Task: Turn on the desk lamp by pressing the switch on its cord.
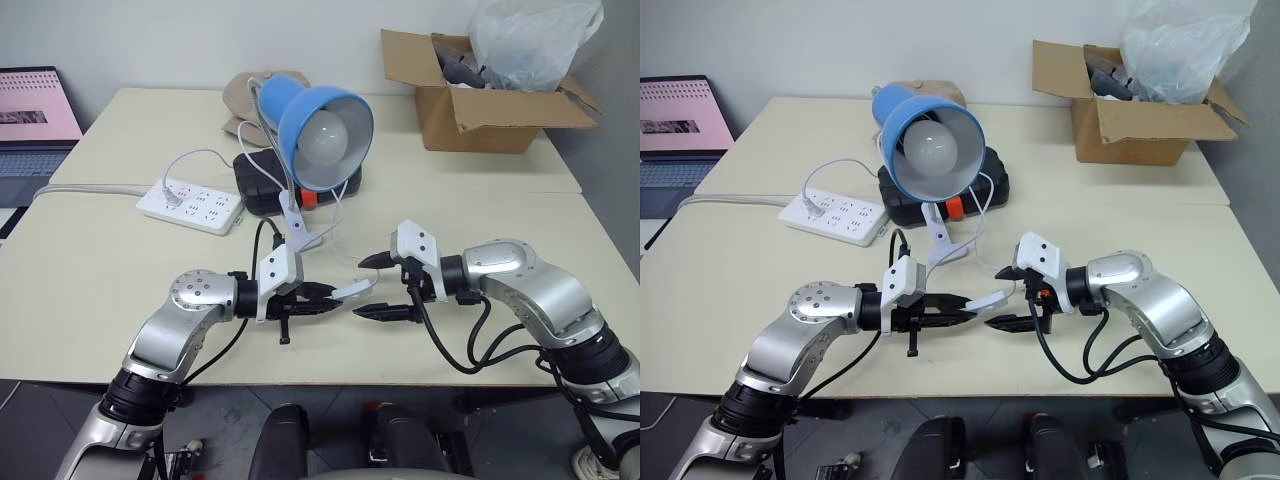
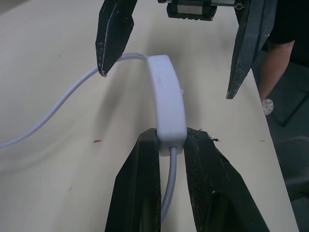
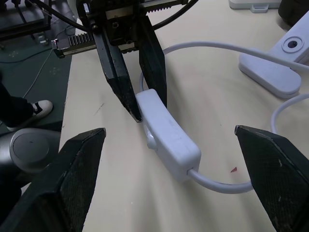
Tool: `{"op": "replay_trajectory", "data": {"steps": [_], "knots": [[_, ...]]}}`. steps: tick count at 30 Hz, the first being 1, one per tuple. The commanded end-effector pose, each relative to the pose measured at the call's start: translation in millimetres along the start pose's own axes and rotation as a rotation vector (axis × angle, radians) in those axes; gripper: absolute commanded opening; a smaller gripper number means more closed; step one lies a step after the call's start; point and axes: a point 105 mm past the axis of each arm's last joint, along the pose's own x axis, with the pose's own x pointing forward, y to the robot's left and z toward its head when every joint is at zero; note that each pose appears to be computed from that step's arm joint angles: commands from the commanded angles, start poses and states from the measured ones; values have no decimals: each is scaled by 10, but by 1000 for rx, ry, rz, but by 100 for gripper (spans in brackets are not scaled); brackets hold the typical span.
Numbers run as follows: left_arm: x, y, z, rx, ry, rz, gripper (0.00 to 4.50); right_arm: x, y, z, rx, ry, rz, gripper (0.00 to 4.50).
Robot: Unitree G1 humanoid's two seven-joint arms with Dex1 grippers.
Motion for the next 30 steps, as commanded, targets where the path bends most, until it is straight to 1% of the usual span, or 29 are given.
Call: {"op": "replay_trajectory", "data": {"steps": [1, 3, 5, 10, 11, 12, 16, 20, 30], "knots": [[31, 9, 103, 51, -21, -5, 39, -30, -5, 62, -47, -9, -8, 432], [39, 10, 105, 53, -22, -6, 39, -21, -1, 54, -49, -6, -8, 402], [53, 15, 114, 55, -26, -5, 39, -5, -2, 38, -61, 4, -10, 348], [61, 30, 130, 62, -31, -1, 39, -3, -27, -5, -90, 28, -15, 233], [62, 34, 131, 63, -31, 0, 39, -6, -33, -12, -95, 32, -16, 201], [62, 37, 133, 63, -32, 1, 39, -9, -36, -17, -100, 35, -15, 191], [62, 59, 153, 67, -38, 10, 39, -10, -32, -14, -131, 40, -2, 106], [47, 74, 158, 75, -36, 13, 39, -18, -32, -2, -142, 35, 10, 79], [54, 75, 166, 90, -34, 11, 39, -22, -57, 49, -143, 6, 17, 68]]}}
